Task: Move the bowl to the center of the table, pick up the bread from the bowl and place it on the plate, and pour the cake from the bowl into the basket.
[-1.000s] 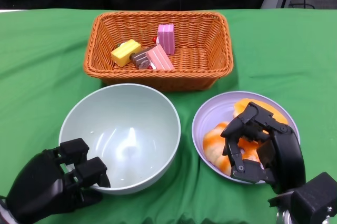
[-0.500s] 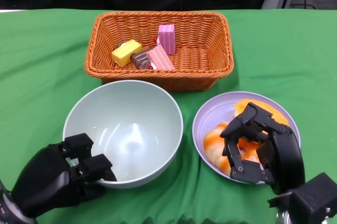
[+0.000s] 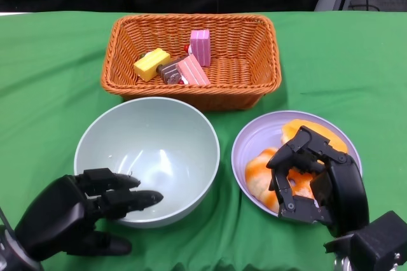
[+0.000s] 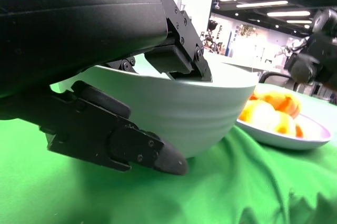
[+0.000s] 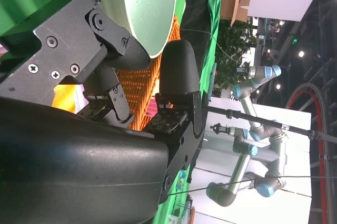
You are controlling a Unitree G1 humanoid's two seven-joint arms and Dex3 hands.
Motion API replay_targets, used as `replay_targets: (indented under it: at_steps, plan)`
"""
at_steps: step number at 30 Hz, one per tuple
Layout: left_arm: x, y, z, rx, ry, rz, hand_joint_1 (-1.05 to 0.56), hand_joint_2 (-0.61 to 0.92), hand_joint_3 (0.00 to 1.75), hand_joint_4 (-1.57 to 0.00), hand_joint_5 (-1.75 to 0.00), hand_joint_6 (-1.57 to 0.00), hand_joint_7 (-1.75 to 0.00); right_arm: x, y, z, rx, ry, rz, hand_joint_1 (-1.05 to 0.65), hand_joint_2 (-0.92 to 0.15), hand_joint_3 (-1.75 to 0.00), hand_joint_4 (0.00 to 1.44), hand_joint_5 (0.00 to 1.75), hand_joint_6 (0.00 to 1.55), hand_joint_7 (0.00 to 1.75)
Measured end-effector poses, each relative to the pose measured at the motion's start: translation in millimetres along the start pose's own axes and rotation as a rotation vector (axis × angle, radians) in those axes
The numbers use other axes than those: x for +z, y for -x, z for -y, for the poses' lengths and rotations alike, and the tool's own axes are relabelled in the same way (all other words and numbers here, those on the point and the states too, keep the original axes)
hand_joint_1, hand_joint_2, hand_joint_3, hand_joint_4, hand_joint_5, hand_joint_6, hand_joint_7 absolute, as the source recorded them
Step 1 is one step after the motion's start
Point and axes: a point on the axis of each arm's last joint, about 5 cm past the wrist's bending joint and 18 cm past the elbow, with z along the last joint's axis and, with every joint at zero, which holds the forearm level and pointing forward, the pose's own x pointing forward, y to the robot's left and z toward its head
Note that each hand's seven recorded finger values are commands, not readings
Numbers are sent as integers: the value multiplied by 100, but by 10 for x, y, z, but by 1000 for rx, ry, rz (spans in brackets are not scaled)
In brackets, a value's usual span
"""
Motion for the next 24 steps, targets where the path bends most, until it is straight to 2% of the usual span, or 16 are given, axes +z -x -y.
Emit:
replay_targets:
  at_steps: [3,7,10,13,17,20,24]
  plan:
    - [16,-7,-35,9,54,-15,-100,92,22,-47,-1,-40,0,0,0,0,1,0,0,1,-42,-128,82,166,72,140]
    - [52,-6,-60,-8,146,-38,-105,92,35,-35,0,-28,0,0,0,0,2,1,0,0,-41,-129,82,166,72,140]
    - [68,-12,-115,-21,227,-49,-105,92,36,-31,0,-28,-1,0,0,-3,5,4,0,0,-41,-128,83,166,71,140]
    - [85,-21,-174,7,321,-48,-103,92,35,-37,-3,-35,-3,0,0,-3,6,4,1,-1,-41,-127,83,166,71,139]
    - [138,-94,-105,144,429,-63,-85,92,32,-52,-7,-42,-3,0,1,-3,8,5,0,-1,-42,-126,82,166,71,139]
    - [159,-170,-65,207,464,-75,-66,92,24,-63,-9,-47,-3,0,3,-5,8,5,0,0,-43,-126,82,166,70,139]
    - [180,-361,-49,326,547,-94,-43,92,18,-88,-15,-64,-6,0,3,-6,15,4,0,1,-43,-127,82,166,70,139]
